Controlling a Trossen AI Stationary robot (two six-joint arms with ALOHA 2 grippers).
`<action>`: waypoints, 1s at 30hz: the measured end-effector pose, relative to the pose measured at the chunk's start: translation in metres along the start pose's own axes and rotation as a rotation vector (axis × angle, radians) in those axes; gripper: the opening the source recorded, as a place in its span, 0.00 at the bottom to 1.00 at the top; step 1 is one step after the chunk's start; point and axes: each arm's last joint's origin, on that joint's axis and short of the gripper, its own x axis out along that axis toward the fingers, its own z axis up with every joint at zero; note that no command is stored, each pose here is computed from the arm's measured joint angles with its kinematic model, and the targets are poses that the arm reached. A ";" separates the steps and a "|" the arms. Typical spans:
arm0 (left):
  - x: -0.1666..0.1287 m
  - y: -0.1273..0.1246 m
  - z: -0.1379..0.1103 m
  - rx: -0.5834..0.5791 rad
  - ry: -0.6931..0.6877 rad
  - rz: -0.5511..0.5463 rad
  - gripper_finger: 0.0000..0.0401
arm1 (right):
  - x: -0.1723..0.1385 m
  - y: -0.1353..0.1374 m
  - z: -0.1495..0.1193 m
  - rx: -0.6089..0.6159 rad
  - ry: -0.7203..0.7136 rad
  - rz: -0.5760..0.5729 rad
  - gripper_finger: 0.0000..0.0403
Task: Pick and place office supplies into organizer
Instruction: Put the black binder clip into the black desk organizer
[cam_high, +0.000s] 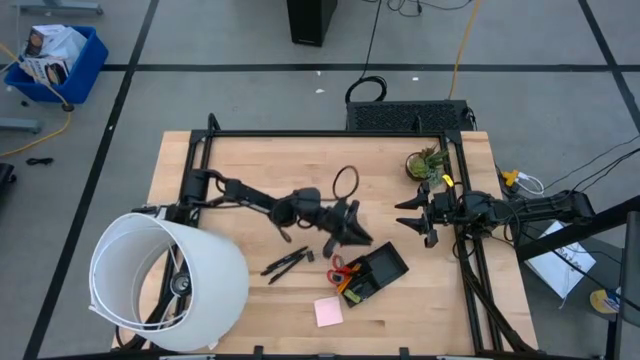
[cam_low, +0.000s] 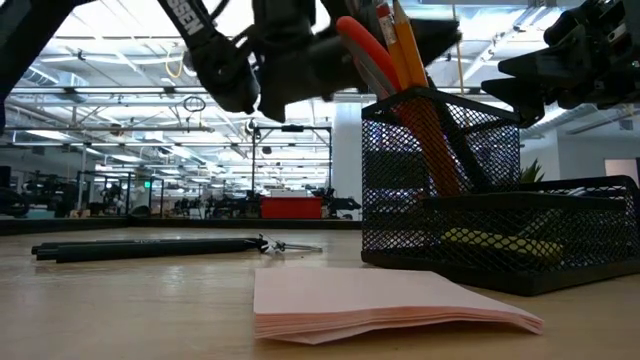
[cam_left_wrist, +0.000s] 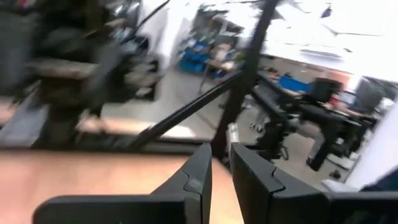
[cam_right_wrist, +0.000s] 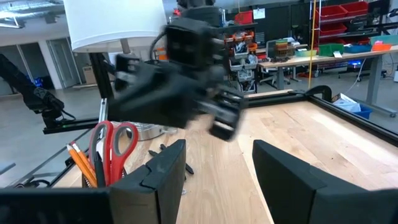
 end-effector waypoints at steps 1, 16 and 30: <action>-0.004 0.005 0.002 -0.032 0.021 0.025 0.16 | 0.000 0.000 0.000 0.000 0.000 0.000 0.45; -0.048 -0.029 0.053 -0.128 0.424 0.633 0.16 | 0.000 0.000 0.000 0.000 0.000 0.000 0.45; -0.063 -0.058 0.024 -0.068 0.830 0.713 0.18 | 0.000 0.000 0.000 0.000 0.000 0.000 0.45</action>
